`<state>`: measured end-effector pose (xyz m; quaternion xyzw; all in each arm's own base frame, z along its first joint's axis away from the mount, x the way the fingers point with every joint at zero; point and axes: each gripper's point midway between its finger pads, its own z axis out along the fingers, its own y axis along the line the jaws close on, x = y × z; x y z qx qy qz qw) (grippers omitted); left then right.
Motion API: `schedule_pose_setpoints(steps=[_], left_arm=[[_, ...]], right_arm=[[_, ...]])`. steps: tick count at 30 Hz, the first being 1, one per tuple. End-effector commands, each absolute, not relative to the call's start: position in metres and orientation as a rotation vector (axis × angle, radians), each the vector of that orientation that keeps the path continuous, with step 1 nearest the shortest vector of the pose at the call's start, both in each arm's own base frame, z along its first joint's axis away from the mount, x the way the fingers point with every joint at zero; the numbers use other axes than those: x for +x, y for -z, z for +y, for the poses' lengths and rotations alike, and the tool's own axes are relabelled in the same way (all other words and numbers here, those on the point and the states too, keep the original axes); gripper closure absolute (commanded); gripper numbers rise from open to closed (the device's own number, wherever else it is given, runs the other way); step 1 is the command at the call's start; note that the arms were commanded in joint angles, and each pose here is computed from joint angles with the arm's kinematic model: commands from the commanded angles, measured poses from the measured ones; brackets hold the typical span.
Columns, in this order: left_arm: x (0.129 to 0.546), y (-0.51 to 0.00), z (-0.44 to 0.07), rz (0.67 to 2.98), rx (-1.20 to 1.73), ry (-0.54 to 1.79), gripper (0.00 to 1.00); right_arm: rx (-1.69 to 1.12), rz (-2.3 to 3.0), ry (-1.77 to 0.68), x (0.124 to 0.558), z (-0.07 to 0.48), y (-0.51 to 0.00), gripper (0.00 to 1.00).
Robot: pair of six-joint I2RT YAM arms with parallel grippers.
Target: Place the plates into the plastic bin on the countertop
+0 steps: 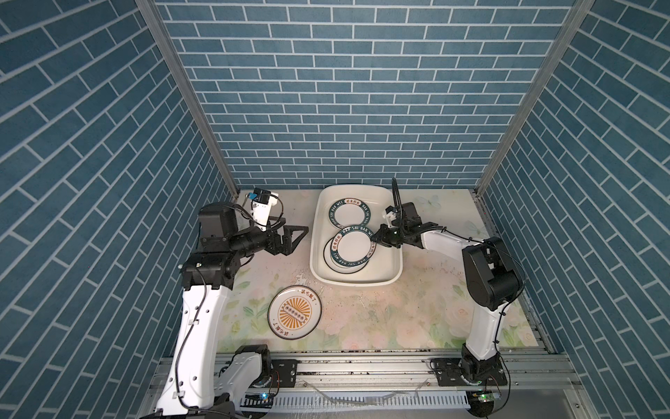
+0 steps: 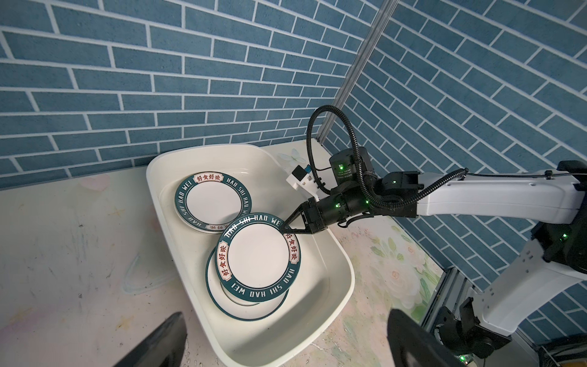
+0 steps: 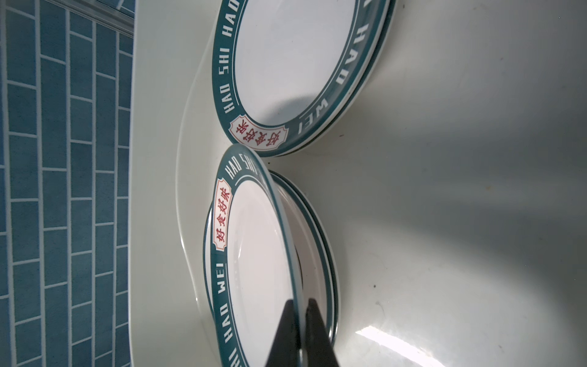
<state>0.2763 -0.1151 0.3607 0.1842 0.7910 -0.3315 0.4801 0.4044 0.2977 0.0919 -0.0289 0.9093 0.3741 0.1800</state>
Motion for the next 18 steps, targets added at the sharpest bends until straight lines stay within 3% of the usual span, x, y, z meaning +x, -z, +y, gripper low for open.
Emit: schedule_pose_setpoints(steps=[1, 18], left_arm=[[0.274, -0.362, -0.116, 1.914, 0.453, 0.821, 0.00], [0.274, -0.364, -0.116, 1.907, 0.458, 0.822, 0.00]], right_arm=[[-0.078, 2.564, -1.116, 0.404, 0.305, -0.093, 0.99], [-0.145, 2.605, -1.040, 0.394, 0.313, -0.090, 0.97]])
